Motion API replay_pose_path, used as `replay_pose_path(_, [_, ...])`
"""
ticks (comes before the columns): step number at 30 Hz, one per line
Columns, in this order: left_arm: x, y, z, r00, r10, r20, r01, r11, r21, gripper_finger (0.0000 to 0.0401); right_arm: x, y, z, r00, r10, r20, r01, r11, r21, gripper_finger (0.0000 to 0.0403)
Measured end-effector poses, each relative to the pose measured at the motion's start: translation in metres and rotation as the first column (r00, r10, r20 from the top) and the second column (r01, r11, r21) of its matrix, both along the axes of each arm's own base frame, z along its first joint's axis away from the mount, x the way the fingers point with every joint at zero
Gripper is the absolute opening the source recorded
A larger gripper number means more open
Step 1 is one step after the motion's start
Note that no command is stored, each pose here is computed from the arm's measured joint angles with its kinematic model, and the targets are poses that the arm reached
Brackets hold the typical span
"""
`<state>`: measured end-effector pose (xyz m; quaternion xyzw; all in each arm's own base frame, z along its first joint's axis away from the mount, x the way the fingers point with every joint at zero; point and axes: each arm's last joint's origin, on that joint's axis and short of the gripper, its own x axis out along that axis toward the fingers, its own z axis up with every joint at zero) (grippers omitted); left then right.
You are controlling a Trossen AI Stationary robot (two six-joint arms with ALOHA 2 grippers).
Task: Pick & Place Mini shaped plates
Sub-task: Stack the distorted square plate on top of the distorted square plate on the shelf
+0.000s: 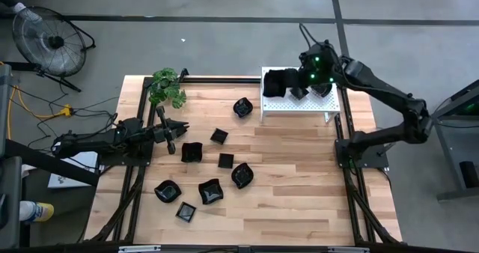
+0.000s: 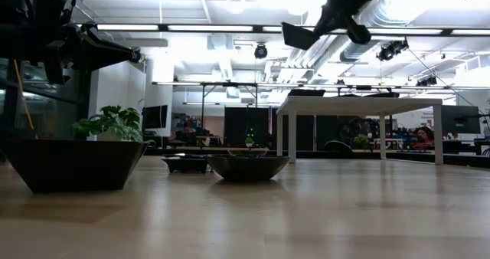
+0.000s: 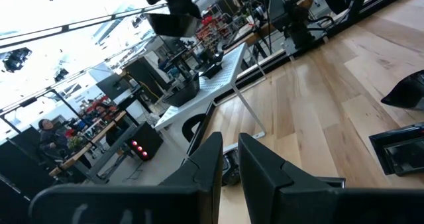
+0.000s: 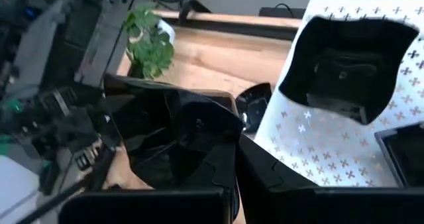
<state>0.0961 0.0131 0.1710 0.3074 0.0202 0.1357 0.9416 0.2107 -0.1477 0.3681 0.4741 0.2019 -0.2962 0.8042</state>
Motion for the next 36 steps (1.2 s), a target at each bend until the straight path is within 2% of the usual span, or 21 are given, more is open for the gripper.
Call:
replay_pose_path(5, [0.000, 0.000, 0.000, 1.000, 0.000, 0.000, 0.000, 1.000, 0.000, 0.0046, -0.001, -0.017, 0.017, 0.999, -0.040, 0.006, 0.041, 0.999, -0.019, 0.0000])
replay_pose_path(12, [0.000, 0.000, 0.000, 1.000, -0.001, 0.000, 0.001, 1.000, 0.000, 0.0046, -0.002, -0.051, 0.035, 0.987, -0.088, -0.132, 0.093, 0.995, 0.026, 0.0000])
replay_pose_path(18, [0.000, 0.000, 0.000, 1.000, 0.000, 0.000, 0.000, 1.000, 0.000, 0.0046, 0.004, -0.085, 0.039, 0.970, -0.081, -0.227, 0.101, 0.992, 0.076, 0.0000])
replay_pose_path(26, [0.000, 0.000, 0.000, 1.000, 0.000, 0.000, 0.000, 1.000, 0.000, 0.0046, 0.012, -0.120, 0.024, 0.972, -0.022, -0.236, 0.070, 0.978, 0.197, 0.0000])
replay_pose_path(31, [0.000, 0.000, 0.000, 1.000, 0.000, 0.000, 0.000, 1.000, 0.000, 0.0046, 0.008, -0.127, 0.002, 0.963, 0.005, -0.269, 0.078, 0.952, 0.296, 0.0000])
replay_pose_path(36, [0.000, 0.000, 0.000, 1.000, 0.000, 0.000, 0.000, 1.000, 0.000, 0.0046, 0.002, -0.131, -0.015, 0.957, 0.011, -0.291, 0.097, 0.931, 0.352, 0.0000])
